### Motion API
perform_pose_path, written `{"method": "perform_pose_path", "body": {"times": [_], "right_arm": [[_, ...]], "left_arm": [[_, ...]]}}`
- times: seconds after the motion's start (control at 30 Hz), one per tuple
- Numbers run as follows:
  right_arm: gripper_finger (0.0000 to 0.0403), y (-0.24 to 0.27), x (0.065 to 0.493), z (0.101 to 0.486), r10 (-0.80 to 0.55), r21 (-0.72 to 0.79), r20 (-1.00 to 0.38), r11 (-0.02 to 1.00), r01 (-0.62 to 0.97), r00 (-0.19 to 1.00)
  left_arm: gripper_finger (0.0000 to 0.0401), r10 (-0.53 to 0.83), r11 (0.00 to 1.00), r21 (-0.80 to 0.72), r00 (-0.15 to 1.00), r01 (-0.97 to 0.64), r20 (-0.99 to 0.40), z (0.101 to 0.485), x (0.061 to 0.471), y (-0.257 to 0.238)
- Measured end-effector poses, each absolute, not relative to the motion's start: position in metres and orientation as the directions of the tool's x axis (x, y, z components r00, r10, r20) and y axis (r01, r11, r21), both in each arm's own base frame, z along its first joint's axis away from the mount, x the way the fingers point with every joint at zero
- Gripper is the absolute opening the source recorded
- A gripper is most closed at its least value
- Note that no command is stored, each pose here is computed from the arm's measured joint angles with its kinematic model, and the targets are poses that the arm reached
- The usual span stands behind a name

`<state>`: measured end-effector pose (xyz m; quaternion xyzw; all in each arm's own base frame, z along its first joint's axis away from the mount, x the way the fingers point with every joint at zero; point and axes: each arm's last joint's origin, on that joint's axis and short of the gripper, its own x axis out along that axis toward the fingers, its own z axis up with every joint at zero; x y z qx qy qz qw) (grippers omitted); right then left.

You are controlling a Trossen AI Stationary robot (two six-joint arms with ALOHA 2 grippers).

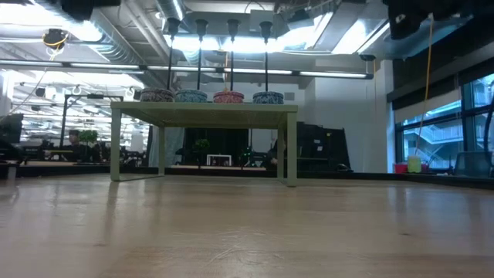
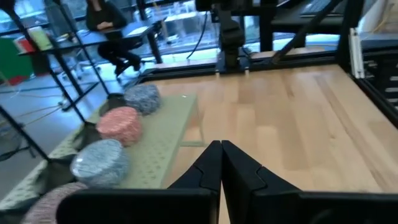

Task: Pick & Place candle stick holders
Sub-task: Return to Home Position

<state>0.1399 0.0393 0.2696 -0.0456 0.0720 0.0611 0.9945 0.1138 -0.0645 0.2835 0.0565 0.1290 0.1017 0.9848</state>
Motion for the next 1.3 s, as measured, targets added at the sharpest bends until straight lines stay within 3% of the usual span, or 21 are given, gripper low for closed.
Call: {"method": "perform_pose_path", "body": {"times": [0.3,0.53,0.8,1.3], "right_arm": [[0.0007,0.027,0.124,0.231,0.094,-0.094,-0.050,0.991,-0.098,0.994],[0.0007,0.020,0.114,0.215,0.100,-0.085,-0.019,0.991,-0.101,0.995],[0.0007,0.015,0.109,0.196,0.073,-0.058,-0.013,0.996,-0.073,0.997],[0.0007,0.007,0.105,0.166,0.001,-0.030,-0.009,1.000,-0.001,1.000]], "left_arm": [[0.0002,0.182,0.972,0.179,0.972,-0.155,-0.147,0.245,0.103,-0.056],[0.0004,0.124,0.989,0.089,0.992,-0.121,-0.032,0.224,0.087,-0.044],[0.0001,0.026,0.986,0.160,0.995,-0.042,0.100,0.215,0.072,-0.035],[0.0004,-0.011,0.980,0.197,0.996,-0.006,0.086,0.203,0.075,-0.038]]}}
